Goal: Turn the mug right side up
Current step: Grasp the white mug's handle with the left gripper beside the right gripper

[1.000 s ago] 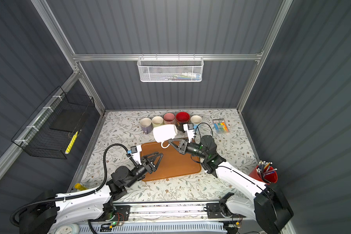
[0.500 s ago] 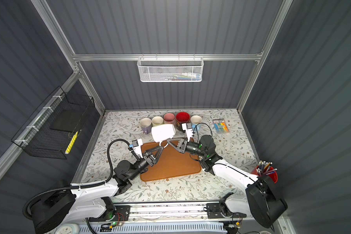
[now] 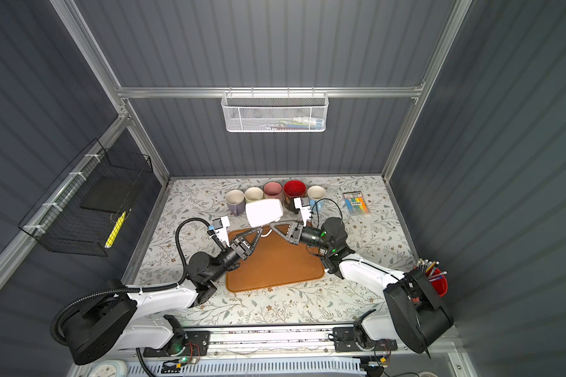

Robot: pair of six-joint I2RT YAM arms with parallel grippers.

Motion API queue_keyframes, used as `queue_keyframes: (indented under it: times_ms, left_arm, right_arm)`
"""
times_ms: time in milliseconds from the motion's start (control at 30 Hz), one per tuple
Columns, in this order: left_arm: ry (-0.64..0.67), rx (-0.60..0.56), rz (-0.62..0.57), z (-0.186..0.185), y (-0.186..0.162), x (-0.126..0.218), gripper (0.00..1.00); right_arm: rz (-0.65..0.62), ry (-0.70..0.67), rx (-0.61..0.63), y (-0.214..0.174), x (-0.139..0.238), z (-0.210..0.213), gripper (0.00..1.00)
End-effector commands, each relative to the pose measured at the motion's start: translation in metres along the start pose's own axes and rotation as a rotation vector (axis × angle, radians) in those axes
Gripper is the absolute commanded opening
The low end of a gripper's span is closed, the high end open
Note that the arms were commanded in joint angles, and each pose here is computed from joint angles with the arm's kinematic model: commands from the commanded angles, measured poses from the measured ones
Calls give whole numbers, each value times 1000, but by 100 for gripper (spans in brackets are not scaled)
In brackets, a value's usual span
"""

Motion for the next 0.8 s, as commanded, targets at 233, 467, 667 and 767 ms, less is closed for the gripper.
queue_keyframes:
  times_ms: [233, 467, 667, 767]
  left_arm:
    - [-92, 15, -16, -5, 6, -15, 42]
    - [-117, 32, -19, 0, 5, -21, 33]
    - [-117, 30, -16, 1, 6, -22, 23]
    - [-117, 29, -13, 0, 7, -23, 7]
  right_arm:
    - [-18, 108, 76, 9, 2, 12, 0]
    - [-11, 112, 75, 9, 2, 9, 0]
    - [-14, 106, 70, 10, 4, 5, 0]
    - [-15, 105, 63, 10, 4, 3, 0]
Point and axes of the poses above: each gripper's point midway between its finger pads, its own x axis back along the fingers, its own z axis along the line the jaws close on, y = z × x, the point moved 9 cm from there along x, back along the fingers, and after that the axes turned 5 degrees about -x, right-handed, at the moved point
